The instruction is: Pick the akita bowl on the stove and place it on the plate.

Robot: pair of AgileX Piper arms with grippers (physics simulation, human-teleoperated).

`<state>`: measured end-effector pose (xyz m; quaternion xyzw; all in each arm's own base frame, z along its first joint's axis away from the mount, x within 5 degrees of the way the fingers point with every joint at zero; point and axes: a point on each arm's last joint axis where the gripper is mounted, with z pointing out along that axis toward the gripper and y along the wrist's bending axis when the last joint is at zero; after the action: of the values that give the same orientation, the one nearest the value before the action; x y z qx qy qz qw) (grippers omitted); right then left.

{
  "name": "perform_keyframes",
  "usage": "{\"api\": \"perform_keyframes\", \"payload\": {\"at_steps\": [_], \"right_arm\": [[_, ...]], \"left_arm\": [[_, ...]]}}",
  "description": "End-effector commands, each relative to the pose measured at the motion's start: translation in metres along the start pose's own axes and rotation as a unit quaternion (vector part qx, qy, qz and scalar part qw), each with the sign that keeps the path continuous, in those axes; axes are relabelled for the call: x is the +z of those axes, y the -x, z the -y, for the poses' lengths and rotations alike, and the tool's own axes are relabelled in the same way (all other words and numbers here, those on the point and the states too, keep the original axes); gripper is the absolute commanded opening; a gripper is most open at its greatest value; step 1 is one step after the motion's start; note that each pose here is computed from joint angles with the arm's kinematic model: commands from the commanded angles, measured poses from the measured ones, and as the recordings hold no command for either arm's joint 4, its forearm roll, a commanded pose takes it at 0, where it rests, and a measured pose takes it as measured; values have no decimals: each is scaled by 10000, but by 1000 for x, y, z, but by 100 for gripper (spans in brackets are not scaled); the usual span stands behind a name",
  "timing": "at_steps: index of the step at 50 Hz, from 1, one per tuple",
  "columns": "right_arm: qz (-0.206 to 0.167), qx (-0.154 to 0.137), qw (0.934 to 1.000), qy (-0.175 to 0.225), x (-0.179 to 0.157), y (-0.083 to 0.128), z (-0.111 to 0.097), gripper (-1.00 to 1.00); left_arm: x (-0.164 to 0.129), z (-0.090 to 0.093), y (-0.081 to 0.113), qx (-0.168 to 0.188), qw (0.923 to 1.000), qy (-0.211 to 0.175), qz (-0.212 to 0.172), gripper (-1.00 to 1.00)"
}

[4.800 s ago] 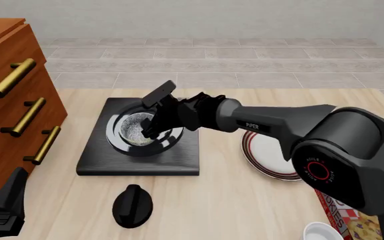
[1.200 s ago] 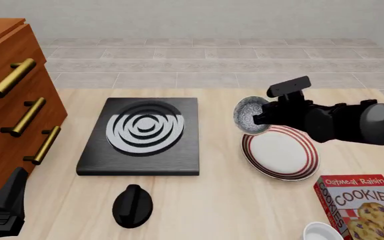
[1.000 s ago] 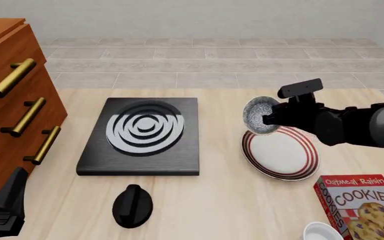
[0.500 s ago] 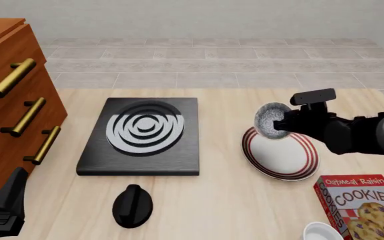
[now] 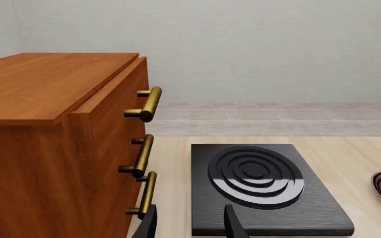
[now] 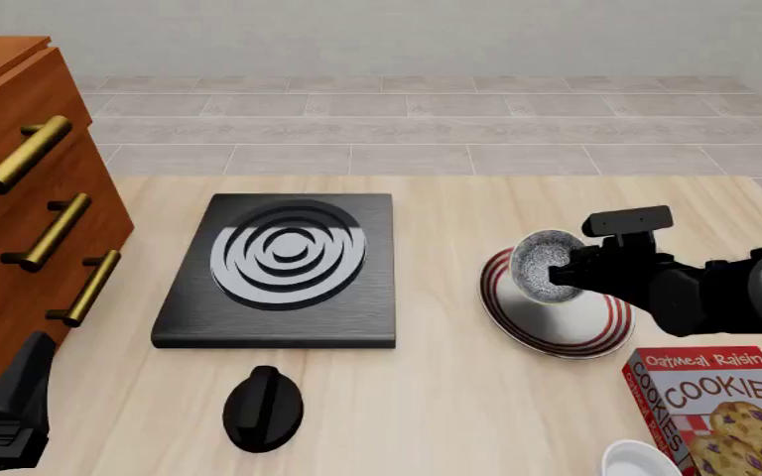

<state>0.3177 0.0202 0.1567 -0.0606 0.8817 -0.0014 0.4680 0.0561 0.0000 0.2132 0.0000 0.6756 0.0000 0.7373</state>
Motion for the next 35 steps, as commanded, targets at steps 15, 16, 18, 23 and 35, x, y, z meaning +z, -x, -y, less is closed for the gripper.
{"api": "perform_keyframes", "payload": {"at_steps": [15,16,18,23,35], "right_arm": [[-290,227,9993,-72,4,-32,4,-100],[-301,239,9992,-80,4,-32,4,-100],[-323,236,9992,-88,6,-35,5,-100],[-397,244,9988,-129,10,-40,8,-100],[-1,-134,9995,-293,-6,-31,18,100]], "left_arm": [[0,0,0,0,10000,0,0,100],[0,0,0,0,10000,0,0,100],[0,0,0,0,10000,0,0,100],[0,0,0,0,10000,0,0,100],[0,0,0,0,10000,0,0,100]]}}
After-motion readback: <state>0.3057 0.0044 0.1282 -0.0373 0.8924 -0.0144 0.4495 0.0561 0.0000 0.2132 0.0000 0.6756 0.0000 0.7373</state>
